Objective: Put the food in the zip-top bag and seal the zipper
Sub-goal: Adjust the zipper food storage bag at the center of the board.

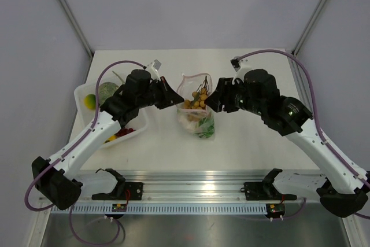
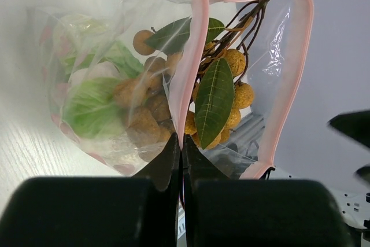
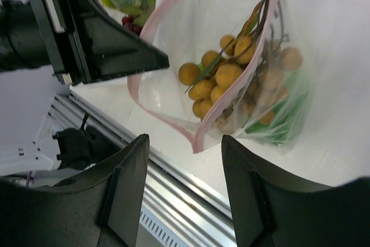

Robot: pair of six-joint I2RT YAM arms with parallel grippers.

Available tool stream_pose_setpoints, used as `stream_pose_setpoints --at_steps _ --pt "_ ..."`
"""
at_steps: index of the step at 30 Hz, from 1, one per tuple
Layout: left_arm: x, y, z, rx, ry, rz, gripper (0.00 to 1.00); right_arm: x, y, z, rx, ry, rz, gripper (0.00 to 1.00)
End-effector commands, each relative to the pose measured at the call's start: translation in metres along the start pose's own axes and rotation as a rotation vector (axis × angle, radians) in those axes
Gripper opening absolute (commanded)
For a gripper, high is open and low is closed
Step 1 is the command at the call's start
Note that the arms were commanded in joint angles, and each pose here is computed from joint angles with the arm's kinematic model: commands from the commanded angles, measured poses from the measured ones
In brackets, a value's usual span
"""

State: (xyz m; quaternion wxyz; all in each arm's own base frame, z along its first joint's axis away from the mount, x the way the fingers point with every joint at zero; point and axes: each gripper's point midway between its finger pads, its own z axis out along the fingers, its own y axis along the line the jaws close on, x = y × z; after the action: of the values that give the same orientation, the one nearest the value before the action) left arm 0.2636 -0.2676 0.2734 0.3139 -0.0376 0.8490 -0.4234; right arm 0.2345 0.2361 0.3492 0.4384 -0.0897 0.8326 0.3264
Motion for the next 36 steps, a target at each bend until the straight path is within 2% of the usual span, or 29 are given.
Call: stream_pose_setpoints --at_steps 1,9,13,19,23,24,26,27,29,30,31,33,36 --pt "-0.023 -0.025 -0.002 0.073 -0.083 0.001 0.0 0.025 0.005 0.01 0.02 0.049 0.04 0.6" --pt "-0.022 -0.021 0.001 0.059 -0.079 -0.006 0.0 0.043 0.006 0.02 0.01 0.072 0.015 0.55" --pt "-0.022 -0.022 0.001 0.057 -0.079 -0.005 0.0 0.047 0.005 0.032 0.025 0.095 -0.008 0.49" --pt "-0.025 -0.022 -0.001 0.048 -0.09 -0.005 0.0 0.048 0.002 0.04 0.051 0.101 0.007 0.25" --pt "-0.025 -0.027 -0.003 0.069 -0.085 0.012 0.0 0.047 -0.007 0.042 0.099 0.084 0.011 0.0" --pt "-0.027 -0.031 -0.006 0.082 -0.09 0.034 0.04 0.042 -0.009 0.037 0.113 0.064 0.007 0.0" --pt "-0.029 -0.035 -0.011 0.085 -0.091 0.058 0.25 0.029 -0.014 0.03 0.141 0.017 -0.031 0.0" --pt "-0.034 -0.041 -0.015 0.093 -0.106 0.091 0.49 0.014 -0.006 0.021 0.115 -0.025 -0.049 0.0" --pt "-0.04 -0.044 -0.022 0.077 -0.118 0.13 0.66 0.0 0.005 0.01 0.051 -0.062 -0.123 0.0" --pt "-0.04 -0.047 -0.022 0.084 -0.115 0.143 0.71 -0.006 0.013 0.005 0.014 -0.084 -0.146 0.0" --pt "-0.039 -0.057 -0.02 0.107 -0.106 0.168 0.71 -0.007 0.019 0.002 -0.026 -0.081 -0.195 0.0" --pt "-0.043 -0.053 -0.015 0.047 -0.115 0.212 0.7 -0.008 0.023 0.0 -0.049 -0.076 -0.233 0.0" --pt "-0.045 -0.041 -0.006 -0.028 -0.121 0.244 0.62 -0.003 0.021 0.002 -0.051 -0.051 -0.285 0.0"
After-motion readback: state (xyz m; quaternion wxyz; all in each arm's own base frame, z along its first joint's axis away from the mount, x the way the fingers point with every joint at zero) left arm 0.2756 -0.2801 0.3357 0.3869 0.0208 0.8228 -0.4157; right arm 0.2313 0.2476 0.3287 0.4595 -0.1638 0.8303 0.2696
